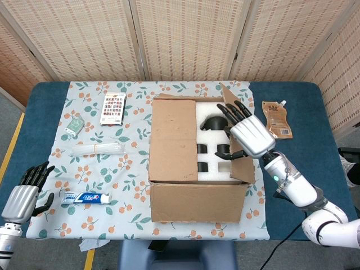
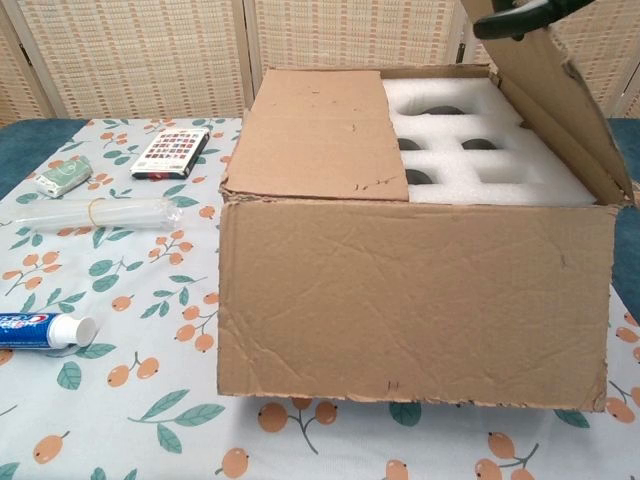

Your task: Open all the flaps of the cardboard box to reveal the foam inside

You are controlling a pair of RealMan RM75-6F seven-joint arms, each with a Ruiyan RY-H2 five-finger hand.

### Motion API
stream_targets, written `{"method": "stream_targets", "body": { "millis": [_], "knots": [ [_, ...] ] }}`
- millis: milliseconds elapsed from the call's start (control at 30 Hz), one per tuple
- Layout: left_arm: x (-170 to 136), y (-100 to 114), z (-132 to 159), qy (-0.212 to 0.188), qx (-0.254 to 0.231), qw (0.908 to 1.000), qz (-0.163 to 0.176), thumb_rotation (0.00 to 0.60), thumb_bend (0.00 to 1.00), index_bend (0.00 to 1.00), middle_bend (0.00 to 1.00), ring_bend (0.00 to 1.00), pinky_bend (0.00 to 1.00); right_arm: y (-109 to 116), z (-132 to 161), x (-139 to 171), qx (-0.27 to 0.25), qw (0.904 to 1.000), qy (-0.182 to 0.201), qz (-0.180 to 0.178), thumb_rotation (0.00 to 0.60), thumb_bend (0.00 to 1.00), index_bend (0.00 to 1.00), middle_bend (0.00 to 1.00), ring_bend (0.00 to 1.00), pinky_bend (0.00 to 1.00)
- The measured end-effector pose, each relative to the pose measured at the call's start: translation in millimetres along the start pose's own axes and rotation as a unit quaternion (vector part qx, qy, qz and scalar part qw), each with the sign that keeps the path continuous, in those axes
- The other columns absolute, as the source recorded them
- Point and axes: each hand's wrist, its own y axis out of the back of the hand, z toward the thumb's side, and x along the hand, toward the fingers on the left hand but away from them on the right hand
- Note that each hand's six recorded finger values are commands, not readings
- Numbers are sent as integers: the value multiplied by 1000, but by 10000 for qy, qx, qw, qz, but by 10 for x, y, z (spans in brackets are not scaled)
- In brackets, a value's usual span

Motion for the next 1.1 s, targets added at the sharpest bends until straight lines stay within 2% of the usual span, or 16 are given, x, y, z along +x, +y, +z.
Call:
{"method": "stream_targets", "body": {
  "millis": [333, 733, 867, 933, 967, 1000, 1100],
  "knots": [
    [24, -62, 44, -3, 119, 9999, -65, 600, 555, 0, 0, 0, 0, 203, -292, 503, -103, 9983, -419, -391, 136, 267, 600, 0, 0, 0],
    [75, -154, 78, -15, 216, 9996, -204, 600, 555, 0, 0, 0, 0, 100, -657, 1096, -408, 9931, -990, -468, 137, 264, 597, 0, 0, 0],
    [87, -152, 78, -27, 234, 9996, -172, 600, 555, 0, 0, 0, 0, 13, -768, 1263, -500, 9911, -1154, -429, 134, 261, 458, 0, 0, 0],
    [95, -140, 82, -39, 217, 9997, -133, 600, 555, 15, 0, 0, 0, -56, -820, 1360, -496, 9901, -1249, -406, 213, 261, 387, 0, 0, 0],
    [101, -125, 89, -58, 200, 9997, -90, 600, 555, 54, 0, 0, 0, -93, -839, 1402, -513, 9895, -1289, -403, 281, 261, 352, 0, 0, 0],
    [106, -109, 100, -84, 186, 9998, -46, 600, 554, 95, 0, 0, 0, -134, -859, 1446, -536, 9888, -1332, -405, 322, 260, 337, 0, 0, 0],
    [133, -39, 172, -268, 156, 9995, 105, 600, 556, 161, 0, 0, 0, -296, -912, 1602, -590, 9858, -1507, -453, 356, 261, 323, 0, 0, 0]
  ]
}}
